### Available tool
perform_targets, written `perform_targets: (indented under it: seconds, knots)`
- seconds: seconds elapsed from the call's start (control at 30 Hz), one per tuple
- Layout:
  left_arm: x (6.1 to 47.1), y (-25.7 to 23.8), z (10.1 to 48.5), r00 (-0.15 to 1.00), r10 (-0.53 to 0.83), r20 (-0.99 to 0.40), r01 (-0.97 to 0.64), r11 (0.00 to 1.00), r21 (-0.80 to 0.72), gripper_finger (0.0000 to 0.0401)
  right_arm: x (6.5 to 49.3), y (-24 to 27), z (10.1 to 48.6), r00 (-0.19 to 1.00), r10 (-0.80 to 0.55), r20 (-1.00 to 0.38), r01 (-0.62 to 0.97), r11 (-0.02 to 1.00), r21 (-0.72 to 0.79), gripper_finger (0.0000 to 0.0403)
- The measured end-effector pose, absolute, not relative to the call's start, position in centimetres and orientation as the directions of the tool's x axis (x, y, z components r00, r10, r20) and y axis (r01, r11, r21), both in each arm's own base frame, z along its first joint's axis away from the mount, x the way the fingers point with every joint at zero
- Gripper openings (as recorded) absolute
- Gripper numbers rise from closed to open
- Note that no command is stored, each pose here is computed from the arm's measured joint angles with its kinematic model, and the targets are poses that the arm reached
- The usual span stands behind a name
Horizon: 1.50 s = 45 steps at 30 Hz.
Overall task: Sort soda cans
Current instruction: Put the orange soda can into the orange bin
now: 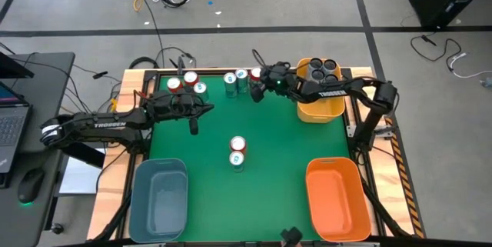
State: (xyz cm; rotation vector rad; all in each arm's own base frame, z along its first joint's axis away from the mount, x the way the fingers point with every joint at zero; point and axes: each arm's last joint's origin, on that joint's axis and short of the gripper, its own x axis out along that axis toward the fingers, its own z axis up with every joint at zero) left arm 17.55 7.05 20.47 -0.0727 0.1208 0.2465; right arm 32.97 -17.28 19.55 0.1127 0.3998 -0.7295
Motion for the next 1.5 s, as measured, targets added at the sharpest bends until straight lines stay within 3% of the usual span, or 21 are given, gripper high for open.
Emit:
perform_targets:
  seconds: [0.27,0.67,0.8,0.97,1.03,1.23,1.5]
  knots:
    - [17.5,7.1,20.5,0.963,0.239,-0.129,-0.248,0.967,-0.058,0.0002,32.3,-17.9,20.4,0.618,-0.695,-0.369,0.735,0.677,-0.043,0.0381]
    - [17.5,7.1,20.5,0.962,0.239,-0.129,-0.248,0.967,-0.059,0.0002,32.6,-19.9,16.1,0.608,-0.649,-0.458,0.739,0.674,0.026,0.0380]
    - [17.5,7.1,20.5,0.962,0.240,-0.129,-0.249,0.967,-0.059,0.0002,32.8,-20.1,15.4,0.607,-0.649,-0.458,0.739,0.673,0.026,0.0359]
    - [17.5,7.1,20.5,0.962,0.239,-0.129,-0.249,0.967,-0.059,0.0002,32.9,-20.2,15.8,0.623,-0.662,-0.417,0.736,0.677,0.025,0.0299]
    - [17.5,7.1,20.5,0.962,0.239,-0.129,-0.249,0.967,-0.059,0.0002,33.0,-20.3,16.1,0.633,-0.668,-0.392,0.732,0.681,0.022,0.0280]
    - [17.5,7.1,20.4,0.962,0.239,-0.130,-0.250,0.966,-0.071,0.0002,32.8,-19.8,17.6,0.645,-0.669,-0.370,0.727,0.686,0.028,0.0280]
    - [17.5,7.1,20.5,0.962,0.239,-0.129,-0.250,0.965,-0.074,0.0002,30.8,-15.7,24.7,0.641,-0.691,-0.334,0.735,0.678,0.009,0.0280]
